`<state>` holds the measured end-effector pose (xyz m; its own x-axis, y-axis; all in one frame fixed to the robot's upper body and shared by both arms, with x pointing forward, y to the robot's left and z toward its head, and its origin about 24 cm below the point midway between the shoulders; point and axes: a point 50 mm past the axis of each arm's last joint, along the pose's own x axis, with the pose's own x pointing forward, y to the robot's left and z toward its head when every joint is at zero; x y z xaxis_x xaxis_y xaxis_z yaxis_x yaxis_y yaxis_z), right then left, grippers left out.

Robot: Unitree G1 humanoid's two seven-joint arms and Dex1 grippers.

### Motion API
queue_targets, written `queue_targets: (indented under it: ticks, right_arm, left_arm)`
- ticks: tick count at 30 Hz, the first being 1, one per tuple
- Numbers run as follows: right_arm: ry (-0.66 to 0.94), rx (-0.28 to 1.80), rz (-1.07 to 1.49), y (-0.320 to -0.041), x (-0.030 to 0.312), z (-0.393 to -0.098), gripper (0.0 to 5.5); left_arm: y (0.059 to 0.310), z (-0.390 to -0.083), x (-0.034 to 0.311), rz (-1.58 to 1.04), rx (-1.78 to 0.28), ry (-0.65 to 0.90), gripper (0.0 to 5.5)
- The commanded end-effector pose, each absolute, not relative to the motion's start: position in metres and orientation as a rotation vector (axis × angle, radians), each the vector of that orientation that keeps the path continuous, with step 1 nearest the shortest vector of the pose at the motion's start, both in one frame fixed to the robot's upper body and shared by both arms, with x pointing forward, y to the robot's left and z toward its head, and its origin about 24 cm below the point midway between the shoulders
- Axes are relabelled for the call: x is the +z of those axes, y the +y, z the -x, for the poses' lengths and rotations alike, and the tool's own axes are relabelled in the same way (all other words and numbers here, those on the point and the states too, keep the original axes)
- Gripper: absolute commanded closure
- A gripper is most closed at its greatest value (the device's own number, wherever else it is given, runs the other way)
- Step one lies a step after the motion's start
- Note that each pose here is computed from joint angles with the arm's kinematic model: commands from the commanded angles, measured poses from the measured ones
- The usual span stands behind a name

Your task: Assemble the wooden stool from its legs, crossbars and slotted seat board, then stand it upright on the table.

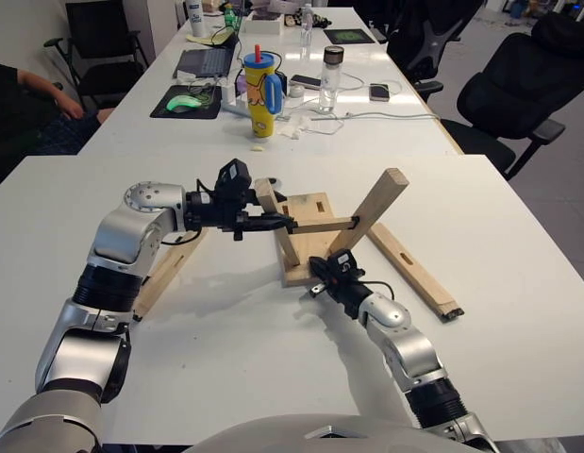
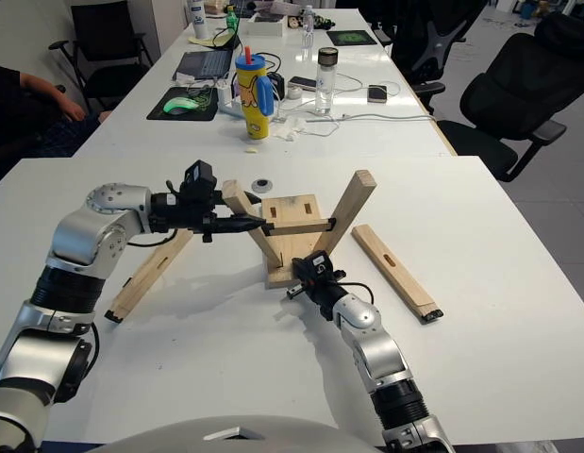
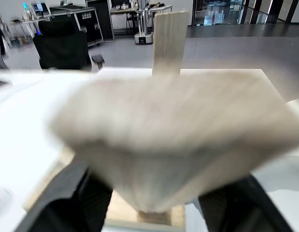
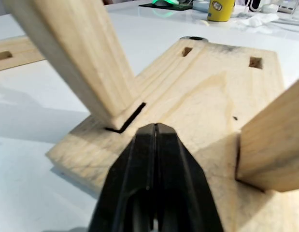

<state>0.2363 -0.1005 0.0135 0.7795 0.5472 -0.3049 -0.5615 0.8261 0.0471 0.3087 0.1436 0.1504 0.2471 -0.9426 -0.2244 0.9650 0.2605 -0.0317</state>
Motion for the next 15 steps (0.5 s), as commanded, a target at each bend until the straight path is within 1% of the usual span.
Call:
queue_targets:
  ticks: [1,4,7,8,9,12,14,15]
  right_arm:
    - [0.662,0.58,0.077,-0.112,-0.036,-0.199,5.5]
    - [0.664,0.558,0.055,-0.113,-0.037,-0.197,5.5]
    - [0.676,0.556,0.055,-0.113,-0.04,-0.196,5.5]
    - [0.679,0.555,0.052,-0.113,-0.041,-0.195,5.5]
    - [0.681,0.553,0.05,-0.114,-0.041,-0.195,5.5]
    - [0.688,0.56,0.046,-0.114,-0.043,-0.194,5.5]
    - [0.691,0.573,0.057,-0.113,-0.044,-0.196,5.5]
    - [0.692,0.579,0.062,-0.112,-0.044,-0.196,5.5]
  left_arm:
    - [0.18,-0.302,0.165,-0.076,-1.178,0.229,2.42]
    - [0.191,-0.29,0.18,-0.034,-1.202,0.204,1.93]
    - [0.199,-0.272,0.203,0.033,-1.287,0.164,1.43]
    - [0.203,-0.269,0.216,0.081,-1.303,0.119,1.43]
    - [0.207,-0.269,0.233,0.157,-1.309,0.047,1.56]
    - [0.208,-0.285,0.304,0.45,-1.208,-0.369,1.89]
    - [0.205,-0.294,0.321,0.585,-1.113,-0.49,2.18]
    - [0.2,-0.295,0.322,0.578,-1.081,-0.498,2.36]
